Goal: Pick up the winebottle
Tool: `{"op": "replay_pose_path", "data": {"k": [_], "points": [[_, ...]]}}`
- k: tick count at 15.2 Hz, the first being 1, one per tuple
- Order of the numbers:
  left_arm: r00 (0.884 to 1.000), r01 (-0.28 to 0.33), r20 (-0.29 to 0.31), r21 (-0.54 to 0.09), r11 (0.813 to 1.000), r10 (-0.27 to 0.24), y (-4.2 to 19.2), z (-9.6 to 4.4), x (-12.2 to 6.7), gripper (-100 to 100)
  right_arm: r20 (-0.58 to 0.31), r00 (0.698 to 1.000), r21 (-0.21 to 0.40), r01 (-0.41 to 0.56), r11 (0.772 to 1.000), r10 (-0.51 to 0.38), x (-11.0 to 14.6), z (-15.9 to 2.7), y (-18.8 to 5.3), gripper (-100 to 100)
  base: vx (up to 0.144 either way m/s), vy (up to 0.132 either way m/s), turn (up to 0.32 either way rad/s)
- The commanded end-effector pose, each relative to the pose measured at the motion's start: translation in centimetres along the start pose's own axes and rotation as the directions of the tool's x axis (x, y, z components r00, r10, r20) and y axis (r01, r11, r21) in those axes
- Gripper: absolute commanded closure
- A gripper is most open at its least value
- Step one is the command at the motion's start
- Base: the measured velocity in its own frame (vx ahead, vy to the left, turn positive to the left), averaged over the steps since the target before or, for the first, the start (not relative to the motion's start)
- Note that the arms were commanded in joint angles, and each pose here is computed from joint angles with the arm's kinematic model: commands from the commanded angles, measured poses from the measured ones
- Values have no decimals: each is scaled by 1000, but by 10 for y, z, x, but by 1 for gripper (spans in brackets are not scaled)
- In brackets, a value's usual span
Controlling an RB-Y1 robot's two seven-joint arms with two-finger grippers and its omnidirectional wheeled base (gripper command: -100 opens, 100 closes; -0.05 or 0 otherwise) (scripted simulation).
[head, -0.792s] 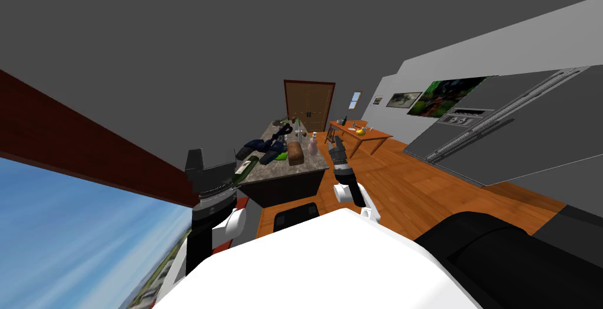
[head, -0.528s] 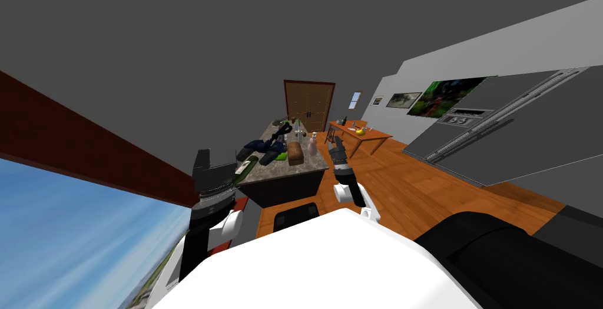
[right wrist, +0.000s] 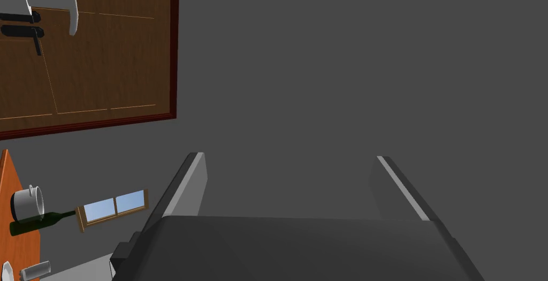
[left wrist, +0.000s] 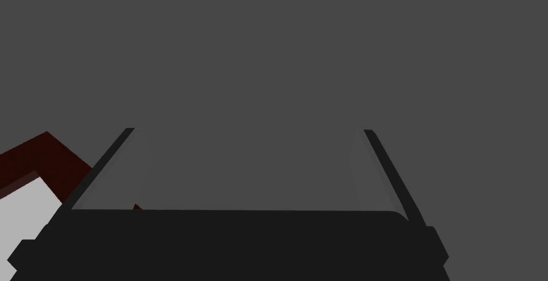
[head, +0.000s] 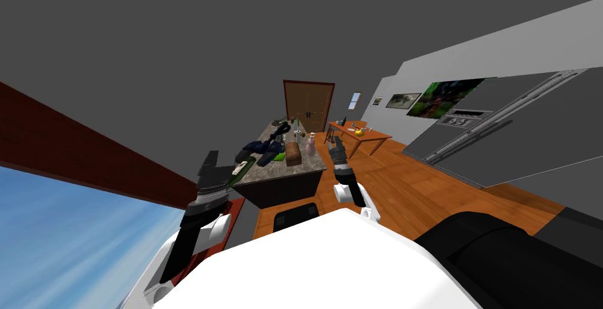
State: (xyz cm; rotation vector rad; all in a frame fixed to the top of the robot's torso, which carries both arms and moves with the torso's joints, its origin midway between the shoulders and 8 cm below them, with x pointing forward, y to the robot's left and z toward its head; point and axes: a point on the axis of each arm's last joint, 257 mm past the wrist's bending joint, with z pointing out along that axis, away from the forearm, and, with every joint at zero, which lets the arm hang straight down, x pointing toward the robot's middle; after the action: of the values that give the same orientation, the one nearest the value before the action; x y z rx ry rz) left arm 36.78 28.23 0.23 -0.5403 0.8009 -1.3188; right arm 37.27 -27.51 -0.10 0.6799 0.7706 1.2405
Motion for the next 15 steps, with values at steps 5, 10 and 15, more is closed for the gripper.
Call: {"op": "replay_pose_path", "data": {"k": [5, 10, 15], "points": [[997, -55, 37, -169, 984, 62, 57, -10, -45, -100, 0, 1000, 0, 0, 1000, 0, 0, 0, 0, 0, 26, -75, 3], [994, -67, 68, -237, 969, 86, 79, -17, -69, -100, 0, 1000, 0, 0, 1000, 0, 0, 0, 0, 0, 16, -54, 1], [985, -68, 129, -340, 938, 118, 110, -32, -107, -100, 0, 1000, 0, 0, 1000, 0, 0, 0, 0, 0, 13, -54, 1]]}}
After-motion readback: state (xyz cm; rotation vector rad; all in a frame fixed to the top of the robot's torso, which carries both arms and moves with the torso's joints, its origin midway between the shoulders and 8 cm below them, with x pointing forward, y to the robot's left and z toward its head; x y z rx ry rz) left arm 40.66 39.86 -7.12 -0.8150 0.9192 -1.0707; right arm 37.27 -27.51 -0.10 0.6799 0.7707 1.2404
